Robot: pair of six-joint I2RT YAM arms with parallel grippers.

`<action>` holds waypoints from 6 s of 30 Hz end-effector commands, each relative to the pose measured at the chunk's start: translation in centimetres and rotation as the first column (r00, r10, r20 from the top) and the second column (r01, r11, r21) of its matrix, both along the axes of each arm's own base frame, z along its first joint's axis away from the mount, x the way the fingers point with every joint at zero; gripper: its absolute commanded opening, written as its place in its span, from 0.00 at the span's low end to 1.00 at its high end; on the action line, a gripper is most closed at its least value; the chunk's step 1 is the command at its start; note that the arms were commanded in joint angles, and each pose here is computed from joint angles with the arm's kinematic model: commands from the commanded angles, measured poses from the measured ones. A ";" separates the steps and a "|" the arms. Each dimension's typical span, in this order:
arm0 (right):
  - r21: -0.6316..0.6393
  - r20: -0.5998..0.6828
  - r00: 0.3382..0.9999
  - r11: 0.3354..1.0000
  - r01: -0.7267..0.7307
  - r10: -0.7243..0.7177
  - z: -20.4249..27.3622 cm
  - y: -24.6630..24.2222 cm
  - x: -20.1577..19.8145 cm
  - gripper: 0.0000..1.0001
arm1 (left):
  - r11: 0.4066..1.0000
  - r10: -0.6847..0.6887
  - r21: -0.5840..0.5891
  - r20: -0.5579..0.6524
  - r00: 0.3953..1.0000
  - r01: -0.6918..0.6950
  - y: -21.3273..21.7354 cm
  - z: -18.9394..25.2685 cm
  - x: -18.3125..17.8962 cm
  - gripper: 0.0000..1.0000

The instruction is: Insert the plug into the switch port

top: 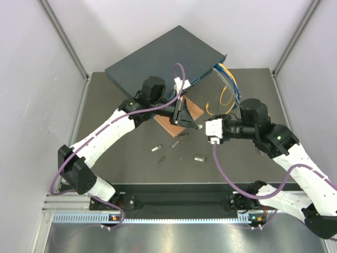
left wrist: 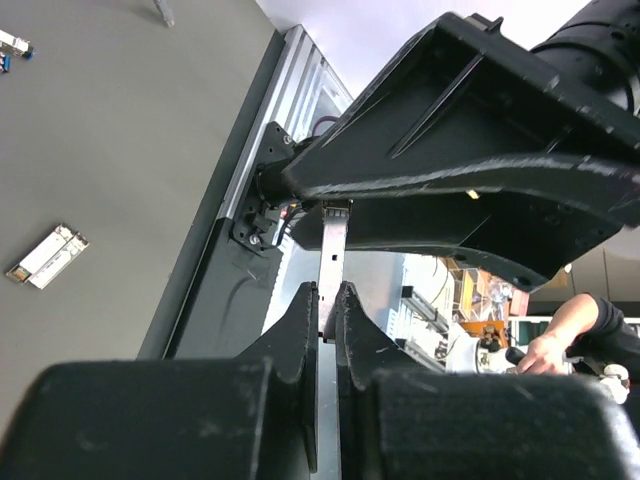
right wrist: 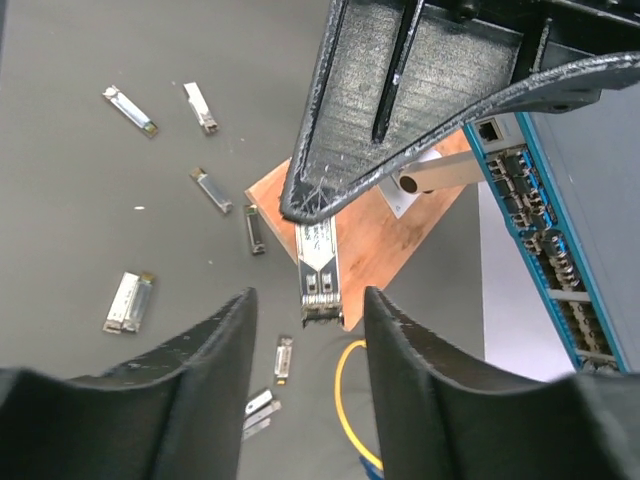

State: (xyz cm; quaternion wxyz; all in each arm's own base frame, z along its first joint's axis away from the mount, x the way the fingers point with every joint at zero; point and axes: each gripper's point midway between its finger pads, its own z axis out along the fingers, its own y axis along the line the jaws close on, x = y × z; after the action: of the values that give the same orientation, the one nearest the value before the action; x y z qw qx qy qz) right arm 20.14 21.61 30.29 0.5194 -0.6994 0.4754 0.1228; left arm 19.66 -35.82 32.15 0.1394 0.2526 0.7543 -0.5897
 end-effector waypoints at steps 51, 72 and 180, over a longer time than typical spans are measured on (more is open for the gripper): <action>0.100 -0.456 0.676 0.722 0.685 -0.579 0.5 -5.5 16.8 0.00 | 0.336 0.889 -0.301 -0.210 0.406 -0.892 31.5 4.3 13.8 0.99; 0.088 -0.510 0.627 0.689 0.719 -0.589 0.1 -2.6 21.1 0.00 | 0.492 0.817 -0.263 -0.191 0.544 -0.830 24.4 0.6 18.7 0.76; 0.086 -0.526 0.618 0.686 0.722 -0.584 2.4 -1.3 21.0 0.26 | 0.464 0.828 -0.257 -0.216 0.518 -0.848 25.0 0.2 19.1 0.00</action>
State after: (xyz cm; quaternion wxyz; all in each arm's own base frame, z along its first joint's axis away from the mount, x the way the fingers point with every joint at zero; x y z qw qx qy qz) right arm 40.01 19.60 29.47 0.4574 -0.3540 0.8040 0.1380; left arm 37.89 -11.42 31.51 0.3781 -0.2171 0.6823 -0.5869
